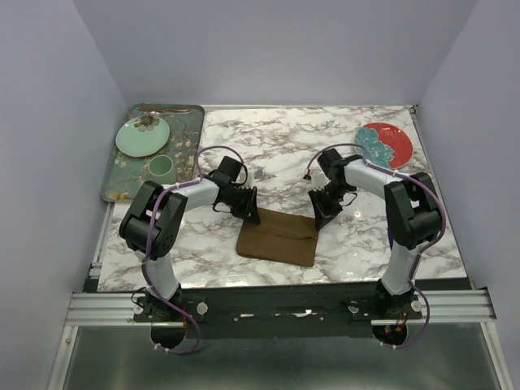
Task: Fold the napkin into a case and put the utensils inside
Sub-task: Fold the lower triangle-folded napkin at the center of the board.
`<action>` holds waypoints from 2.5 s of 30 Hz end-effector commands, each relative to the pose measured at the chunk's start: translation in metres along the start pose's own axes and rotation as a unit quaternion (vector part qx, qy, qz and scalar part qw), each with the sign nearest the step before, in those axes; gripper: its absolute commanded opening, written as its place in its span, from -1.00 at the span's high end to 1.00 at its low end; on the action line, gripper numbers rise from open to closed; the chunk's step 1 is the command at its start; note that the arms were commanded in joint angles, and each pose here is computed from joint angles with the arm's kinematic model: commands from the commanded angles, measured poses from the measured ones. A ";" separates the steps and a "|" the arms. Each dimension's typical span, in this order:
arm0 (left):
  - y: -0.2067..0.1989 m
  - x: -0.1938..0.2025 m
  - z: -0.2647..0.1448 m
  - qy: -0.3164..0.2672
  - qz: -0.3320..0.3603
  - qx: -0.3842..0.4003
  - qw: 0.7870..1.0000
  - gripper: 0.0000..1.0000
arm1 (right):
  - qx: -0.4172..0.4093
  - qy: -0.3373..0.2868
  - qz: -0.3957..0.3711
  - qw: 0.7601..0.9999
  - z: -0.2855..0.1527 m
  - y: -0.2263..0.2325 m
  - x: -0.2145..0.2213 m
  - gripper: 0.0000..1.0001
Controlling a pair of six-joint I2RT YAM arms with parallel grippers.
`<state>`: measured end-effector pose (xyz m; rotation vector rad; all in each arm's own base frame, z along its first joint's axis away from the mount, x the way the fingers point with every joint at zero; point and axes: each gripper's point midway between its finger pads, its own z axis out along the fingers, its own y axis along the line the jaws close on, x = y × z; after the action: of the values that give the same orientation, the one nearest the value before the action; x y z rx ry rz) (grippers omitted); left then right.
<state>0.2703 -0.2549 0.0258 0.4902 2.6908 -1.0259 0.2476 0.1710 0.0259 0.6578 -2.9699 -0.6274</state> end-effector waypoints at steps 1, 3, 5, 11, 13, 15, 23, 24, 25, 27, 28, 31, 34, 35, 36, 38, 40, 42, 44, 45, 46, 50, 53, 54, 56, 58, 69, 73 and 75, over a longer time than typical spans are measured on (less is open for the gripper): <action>-0.001 0.006 -0.002 -0.010 -0.007 0.000 1.000 0.71 | 0.029 0.012 0.012 0.999 0.023 -0.016 -0.001 0.87; -0.008 0.002 -0.011 -0.029 -0.008 0.022 0.999 0.62 | 0.038 0.004 0.010 0.999 0.024 -0.020 -0.010 0.87; -0.019 -0.013 -0.027 -0.070 0.017 0.037 0.997 0.47 | 0.052 -0.005 0.002 0.999 0.023 -0.027 -0.023 0.87; -0.036 -0.034 -0.065 -0.124 0.209 0.024 0.970 0.28 | 0.076 -0.038 -0.036 0.996 0.011 -0.034 -0.061 0.87; -0.032 -0.026 -0.064 -0.097 0.285 0.003 0.954 0.27 | 0.072 -0.043 -0.048 0.995 0.005 -0.030 -0.066 0.87; -0.030 -0.024 -0.061 -0.088 0.325 -0.013 0.942 0.25 | 0.064 -0.057 -0.057 0.995 -0.008 -0.022 -0.072 0.87; -0.019 -0.019 -0.023 -0.046 0.197 -0.034 0.979 0.39 | 0.018 -0.067 -0.060 0.996 -0.031 0.009 -0.065 0.85; -0.018 -0.017 -0.019 -0.042 0.180 -0.029 0.982 0.41 | 0.017 -0.064 -0.061 0.996 -0.030 0.011 -0.063 0.81; -0.014 -0.012 -0.012 -0.031 0.165 -0.028 0.985 0.43 | 0.017 -0.059 -0.058 0.996 -0.028 0.010 -0.058 0.80; -0.012 -0.006 -0.006 -0.021 0.132 -0.028 0.991 0.49 | 0.016 -0.049 -0.060 0.997 -0.019 0.011 -0.052 0.74; -0.008 0.000 -0.001 -0.011 0.120 -0.029 0.992 0.50 | 0.021 -0.036 -0.061 0.997 -0.012 0.010 -0.044 0.72; 0.001 0.012 0.007 0.008 0.089 -0.039 0.995 0.55 | 0.023 -0.021 -0.058 0.998 -0.001 0.005 -0.036 0.69; 0.007 0.020 0.012 0.021 0.068 -0.044 0.996 0.59 | 0.028 -0.010 -0.047 0.998 0.006 0.001 -0.028 0.70; 0.007 0.020 0.013 0.023 0.063 -0.045 0.997 0.61 | 0.029 -0.007 -0.047 0.998 0.008 0.001 -0.026 0.70; 0.009 0.020 0.014 0.022 0.059 -0.048 0.997 0.62 | 0.032 -0.004 -0.042 0.999 0.008 0.000 -0.025 0.70; 0.011 0.022 0.016 0.025 0.047 -0.052 0.997 0.66 | 0.028 -0.003 -0.038 0.999 0.009 0.001 -0.023 0.70; 0.012 0.023 0.019 0.026 0.039 -0.052 0.998 0.66 | 0.028 -0.001 -0.035 0.999 0.014 0.002 -0.020 0.70; 0.009 0.021 0.018 0.024 0.033 -0.042 0.998 0.63 | 0.035 0.006 -0.039 0.999 0.021 -0.001 -0.015 0.71; -0.014 0.005 0.008 -0.011 0.038 0.023 0.999 0.49 | 0.050 0.015 -0.040 0.998 0.029 -0.008 -0.010 0.71; -0.013 0.002 -0.001 -0.030 0.003 0.043 0.999 0.43 | 0.057 0.016 -0.043 0.997 0.031 -0.011 -0.011 0.72; -0.030 -0.023 -0.017 -0.085 0.028 0.075 0.993 0.37 | 0.065 0.021 -0.043 0.997 0.033 -0.016 -0.007 0.72; -0.069 -0.051 -0.042 -0.128 0.040 0.141 0.981 0.20 | 0.082 0.011 -0.054 0.995 0.033 -0.023 -0.011 0.72; -0.092 -0.060 -0.036 -0.128 0.014 0.182 0.975 0.15 | 0.087 0.010 -0.058 0.994 0.033 -0.025 -0.011 0.72; -0.097 -0.063 -0.033 -0.127 0.012 0.189 0.974 0.15 | 0.088 0.009 -0.060 0.994 0.034 -0.026 -0.012 0.72; -0.107 -0.063 -0.015 -0.115 -0.001 0.205 0.972 0.15 | 0.092 0.008 -0.061 0.994 0.034 -0.028 -0.012 0.72; -0.111 -0.068 0.000 -0.115 -0.011 0.220 0.969 0.16 | 0.095 0.008 -0.060 0.994 0.034 -0.029 -0.012 0.72; -0.036 -0.031 0.064 -0.045 -0.142 0.169 0.974 0.20 | 0.103 0.009 -0.053 0.993 0.038 -0.032 -0.011 0.70; -0.020 -0.027 0.053 -0.050 -0.157 0.183 0.969 0.14 | 0.107 0.011 -0.048 0.993 0.037 -0.033 -0.011 0.68; -0.022 -0.027 0.044 -0.053 -0.157 0.199 0.966 0.06 | 0.107 0.011 -0.048 0.993 0.036 -0.033 -0.012 0.67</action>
<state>0.2960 -0.3317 0.0358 0.1562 2.4681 -1.6490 0.2647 0.1841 0.0170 0.7940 -3.0200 -0.5314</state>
